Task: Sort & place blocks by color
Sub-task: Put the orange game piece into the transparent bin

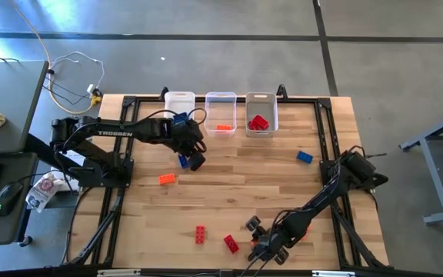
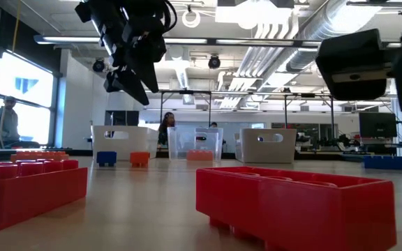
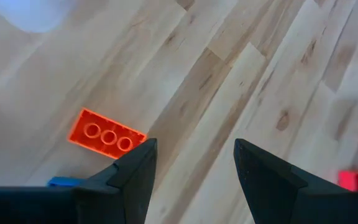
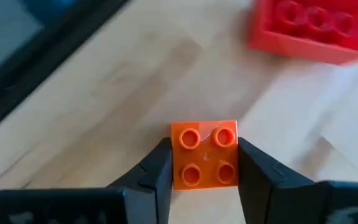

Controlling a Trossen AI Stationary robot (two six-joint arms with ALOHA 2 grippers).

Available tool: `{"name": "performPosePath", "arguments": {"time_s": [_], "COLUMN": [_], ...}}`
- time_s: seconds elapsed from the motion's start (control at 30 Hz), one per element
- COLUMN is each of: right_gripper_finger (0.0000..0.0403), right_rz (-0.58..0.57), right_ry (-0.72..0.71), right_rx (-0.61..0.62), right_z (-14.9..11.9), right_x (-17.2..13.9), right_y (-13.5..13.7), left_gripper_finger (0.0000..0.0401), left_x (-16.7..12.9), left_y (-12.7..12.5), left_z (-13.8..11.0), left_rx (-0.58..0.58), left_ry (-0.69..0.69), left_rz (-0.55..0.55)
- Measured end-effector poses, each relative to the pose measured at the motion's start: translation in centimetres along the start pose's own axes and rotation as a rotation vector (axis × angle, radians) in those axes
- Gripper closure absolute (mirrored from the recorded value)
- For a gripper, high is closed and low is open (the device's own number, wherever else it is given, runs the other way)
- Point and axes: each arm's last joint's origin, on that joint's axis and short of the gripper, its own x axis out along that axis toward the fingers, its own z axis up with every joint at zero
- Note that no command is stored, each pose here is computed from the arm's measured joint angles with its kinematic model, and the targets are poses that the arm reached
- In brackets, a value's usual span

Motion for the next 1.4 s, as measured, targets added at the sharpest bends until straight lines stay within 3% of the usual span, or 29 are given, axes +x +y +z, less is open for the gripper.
{"name": "performPosePath", "arguments": {"time_s": [0.33,0.8,1.07,1.4], "right_gripper_finger": [0.0289,0.0289,0.0289,0.0289], "right_rz": [-0.223,-0.501,-0.575,-0.666], "right_ry": [0.009,0.037,0.073,0.101], "right_rx": [0.166,0.339,0.405,0.421], "right_z": [-0.2,-1.8,-4.0,-7.0], "right_x": [-0.8,-2.4,-3.0,-4.3], "right_y": [-2.8,-11.4,-17.1,-22.9], "left_gripper_finger": [0.0201,0.0201,0.0201,0.0201], "left_x": [0.0,0.0,-0.1,-0.2], "left_y": [0.3,0.4,0.7,1.1], "left_z": [0.1,0.2,0.3,-0.2], "left_rx": [0.212,0.447,0.550,0.603], "left_ry": [-0.037,-0.034,-0.057,0.006], "left_rz": [0.092,0.139,0.274,0.323]}}
